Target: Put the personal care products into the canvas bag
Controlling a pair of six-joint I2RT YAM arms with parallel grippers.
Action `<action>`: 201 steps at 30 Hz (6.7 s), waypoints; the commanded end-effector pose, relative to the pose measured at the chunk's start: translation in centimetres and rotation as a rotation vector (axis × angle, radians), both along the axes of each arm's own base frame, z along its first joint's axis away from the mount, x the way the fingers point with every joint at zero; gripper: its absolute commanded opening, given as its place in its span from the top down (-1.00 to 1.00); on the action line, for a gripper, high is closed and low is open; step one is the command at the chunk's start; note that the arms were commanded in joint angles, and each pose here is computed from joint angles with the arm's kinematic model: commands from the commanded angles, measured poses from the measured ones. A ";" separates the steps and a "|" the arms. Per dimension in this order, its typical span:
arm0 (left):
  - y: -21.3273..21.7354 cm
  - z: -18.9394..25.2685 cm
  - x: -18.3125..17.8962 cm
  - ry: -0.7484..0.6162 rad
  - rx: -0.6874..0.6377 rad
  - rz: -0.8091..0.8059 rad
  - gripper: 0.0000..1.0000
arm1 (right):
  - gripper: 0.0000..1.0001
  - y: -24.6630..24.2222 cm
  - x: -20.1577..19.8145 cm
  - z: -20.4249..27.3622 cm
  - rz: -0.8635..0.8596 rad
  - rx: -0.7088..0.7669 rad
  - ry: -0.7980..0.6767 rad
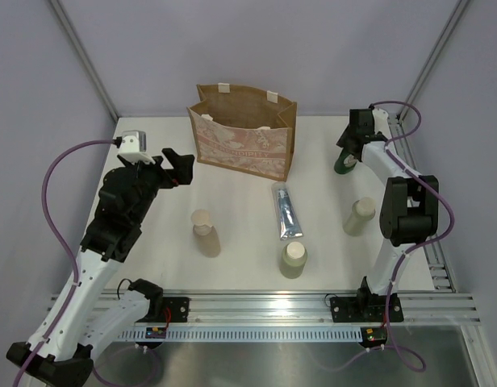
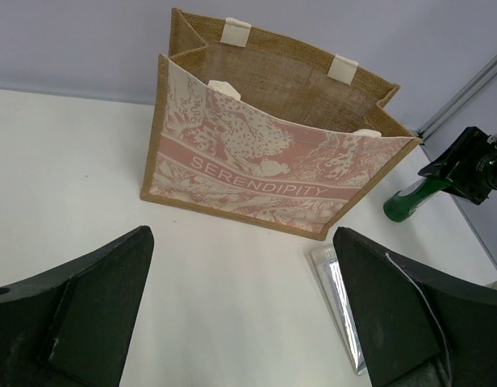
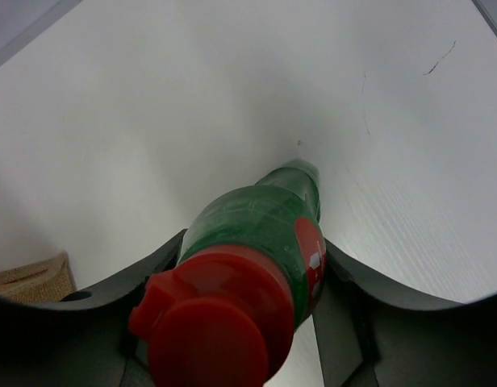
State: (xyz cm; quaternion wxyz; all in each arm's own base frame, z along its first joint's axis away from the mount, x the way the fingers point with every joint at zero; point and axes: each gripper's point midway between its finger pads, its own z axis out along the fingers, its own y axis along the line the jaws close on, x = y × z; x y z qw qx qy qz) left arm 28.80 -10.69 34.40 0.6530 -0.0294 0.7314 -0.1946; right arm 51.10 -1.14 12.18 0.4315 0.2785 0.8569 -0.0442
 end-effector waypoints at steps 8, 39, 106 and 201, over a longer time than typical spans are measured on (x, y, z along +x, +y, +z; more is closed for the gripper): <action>0.3 0.6 -0.6 -0.047 -0.018 0.001 -0.98 | 1.00 -1.5 -0.9 4.4 0.179 0.162 -0.125; 1.0 0.1 -2.1 -0.044 -0.020 0.005 -0.98 | 1.00 6.6 -6.1 30.5 0.813 0.440 -0.648; -3.4 -17.2 -10.2 0.669 -0.056 -0.223 -0.98 | -0.99 30.3 -8.0 23.3 1.697 -0.009 -0.391; 2.0 -7.3 -12.3 0.172 -0.164 -0.072 -0.98 | 0.73 36.3 -19.1 3.6 1.356 -0.670 -0.219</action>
